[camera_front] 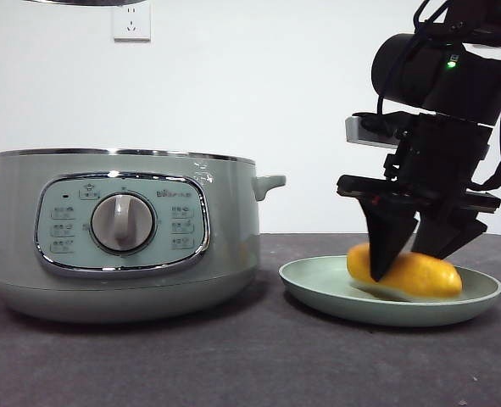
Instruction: Take the corn out from the steamer,put the corn on the plate,close the lid
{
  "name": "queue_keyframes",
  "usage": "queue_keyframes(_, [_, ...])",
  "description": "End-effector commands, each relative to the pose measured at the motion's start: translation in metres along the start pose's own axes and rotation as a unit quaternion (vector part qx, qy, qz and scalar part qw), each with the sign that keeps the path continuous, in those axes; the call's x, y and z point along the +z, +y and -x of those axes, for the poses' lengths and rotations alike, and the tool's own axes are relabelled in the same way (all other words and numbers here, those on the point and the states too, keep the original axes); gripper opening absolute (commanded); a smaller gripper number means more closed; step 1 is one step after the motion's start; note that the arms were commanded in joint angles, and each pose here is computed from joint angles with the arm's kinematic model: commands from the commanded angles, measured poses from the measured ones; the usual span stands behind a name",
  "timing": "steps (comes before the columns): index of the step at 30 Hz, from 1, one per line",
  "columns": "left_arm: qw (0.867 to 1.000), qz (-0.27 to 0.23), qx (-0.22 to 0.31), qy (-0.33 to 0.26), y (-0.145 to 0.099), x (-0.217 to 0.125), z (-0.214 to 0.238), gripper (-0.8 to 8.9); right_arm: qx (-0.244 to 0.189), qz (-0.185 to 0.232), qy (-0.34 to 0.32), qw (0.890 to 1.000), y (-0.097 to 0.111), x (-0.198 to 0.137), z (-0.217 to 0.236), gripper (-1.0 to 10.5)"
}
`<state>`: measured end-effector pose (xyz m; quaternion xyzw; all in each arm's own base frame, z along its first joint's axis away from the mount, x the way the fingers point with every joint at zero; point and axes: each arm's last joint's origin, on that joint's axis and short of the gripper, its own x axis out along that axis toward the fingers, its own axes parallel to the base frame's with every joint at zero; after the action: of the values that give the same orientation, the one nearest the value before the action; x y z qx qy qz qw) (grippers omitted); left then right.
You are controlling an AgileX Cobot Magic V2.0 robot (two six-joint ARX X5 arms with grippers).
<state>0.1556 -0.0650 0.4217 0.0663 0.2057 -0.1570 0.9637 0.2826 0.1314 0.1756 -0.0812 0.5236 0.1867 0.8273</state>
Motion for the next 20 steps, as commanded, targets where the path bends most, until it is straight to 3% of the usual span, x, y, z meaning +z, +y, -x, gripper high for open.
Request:
queue_keyframes(1, [1.000,0.002,0.000,-0.028,0.000,0.007,0.001,-0.09,0.000,-0.006,0.007,1.000,0.001,-0.003,-0.003,2.9])
queue_keyframes(9, [0.999,-0.001,-0.033,-0.003,-0.005,0.008,-0.025,-0.09,0.002,-0.018,-0.008,1.000,0.002,-0.005,0.029,2.8])
queue_keyframes(20, [0.993,-0.001,-0.090,0.073,-0.019,0.000,-0.100,-0.09,0.010,-0.013,-0.120,0.993,0.005,-0.011,0.106,2.8])
